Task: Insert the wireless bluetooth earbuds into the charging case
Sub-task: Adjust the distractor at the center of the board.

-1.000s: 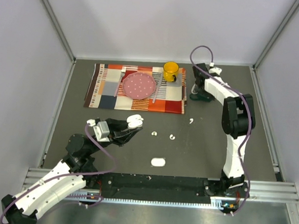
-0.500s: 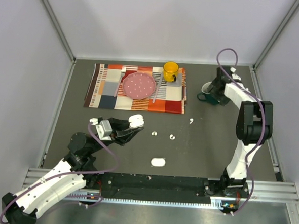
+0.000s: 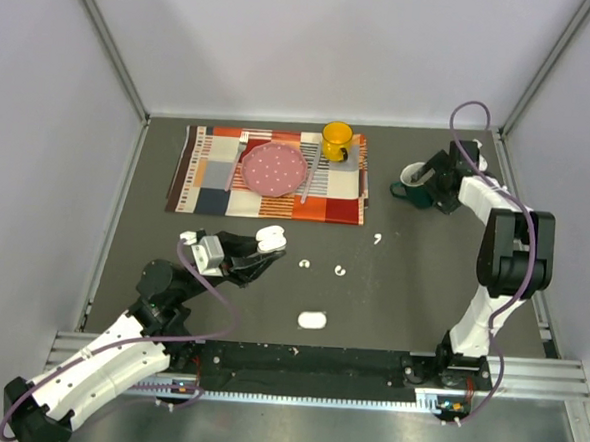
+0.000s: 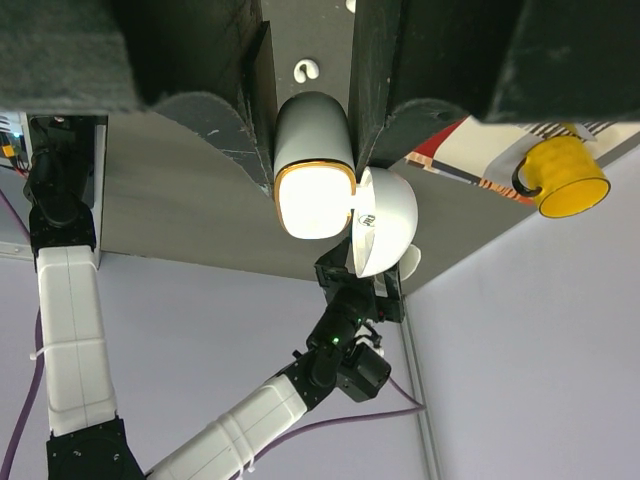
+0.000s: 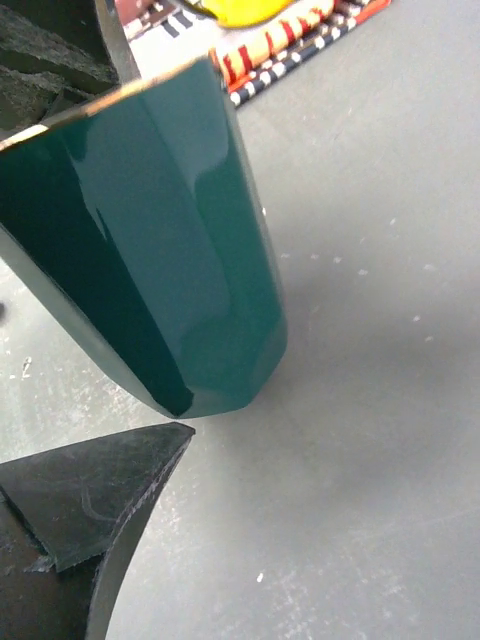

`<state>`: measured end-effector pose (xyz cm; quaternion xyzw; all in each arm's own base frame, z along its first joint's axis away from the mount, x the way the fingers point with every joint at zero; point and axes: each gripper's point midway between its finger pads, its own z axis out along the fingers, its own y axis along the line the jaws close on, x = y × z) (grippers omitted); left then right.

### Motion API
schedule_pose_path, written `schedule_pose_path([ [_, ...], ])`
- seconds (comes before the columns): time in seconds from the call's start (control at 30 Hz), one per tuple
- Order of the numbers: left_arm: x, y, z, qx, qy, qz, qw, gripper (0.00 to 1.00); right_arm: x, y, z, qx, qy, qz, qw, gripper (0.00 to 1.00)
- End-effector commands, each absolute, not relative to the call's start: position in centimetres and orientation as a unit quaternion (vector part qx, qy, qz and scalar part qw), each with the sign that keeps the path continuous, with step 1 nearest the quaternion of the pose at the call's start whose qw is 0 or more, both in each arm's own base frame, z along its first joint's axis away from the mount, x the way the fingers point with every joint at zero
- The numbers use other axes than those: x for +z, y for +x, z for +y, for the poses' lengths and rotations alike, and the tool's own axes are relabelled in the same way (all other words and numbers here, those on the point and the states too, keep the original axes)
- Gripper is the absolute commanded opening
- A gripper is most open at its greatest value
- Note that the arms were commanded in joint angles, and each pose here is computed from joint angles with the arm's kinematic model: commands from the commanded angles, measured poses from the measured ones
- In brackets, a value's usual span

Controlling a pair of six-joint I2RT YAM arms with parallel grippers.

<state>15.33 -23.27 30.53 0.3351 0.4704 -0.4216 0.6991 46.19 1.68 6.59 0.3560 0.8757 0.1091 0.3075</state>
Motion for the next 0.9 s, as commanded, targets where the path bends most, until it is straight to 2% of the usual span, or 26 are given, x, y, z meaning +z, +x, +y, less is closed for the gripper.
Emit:
schedule_pose_path([
  [0.0,34.0,14.4,-22.8,-0.429,0.331,0.429,0.723,0.0,13.8,48.3,0.1,0.122,0.34,0.84,0.405,0.95],
  [0.2,33.9,14.5,-22.9,-0.431,0.332,0.429,0.721,0.0,13.6,48.2,-2.1,0.117,0.37,0.836,0.387,0.95],
  [0.4,33.7,14.5,-23.0,-0.432,0.332,0.431,0.719,0.0,11.2,46.3,-1.9,0.119,0.366,0.857,0.341,0.85],
  [0.47,33.6,14.5,-23.1,-0.432,0.333,0.432,0.718,0.0,12.0,46.1,-1.5,0.132,0.356,0.854,0.356,0.84],
  [0.6,33.5,14.6,-23.2,-0.434,0.333,0.432,0.717,0.0,11.4,44.9,0.3,0.165,0.328,0.866,0.341,0.75],
  [0.73,33.2,14.8,-23.5,-0.438,0.333,0.435,0.713,0.0,10.5,44.3,1.7,0.173,0.311,0.873,0.332,0.71],
  [0.87,33.4,14.6,-23.6,-0.443,0.334,0.432,0.711,0.0,10.4,44.5,2.3,0.173,0.305,0.875,0.334,0.72],
])
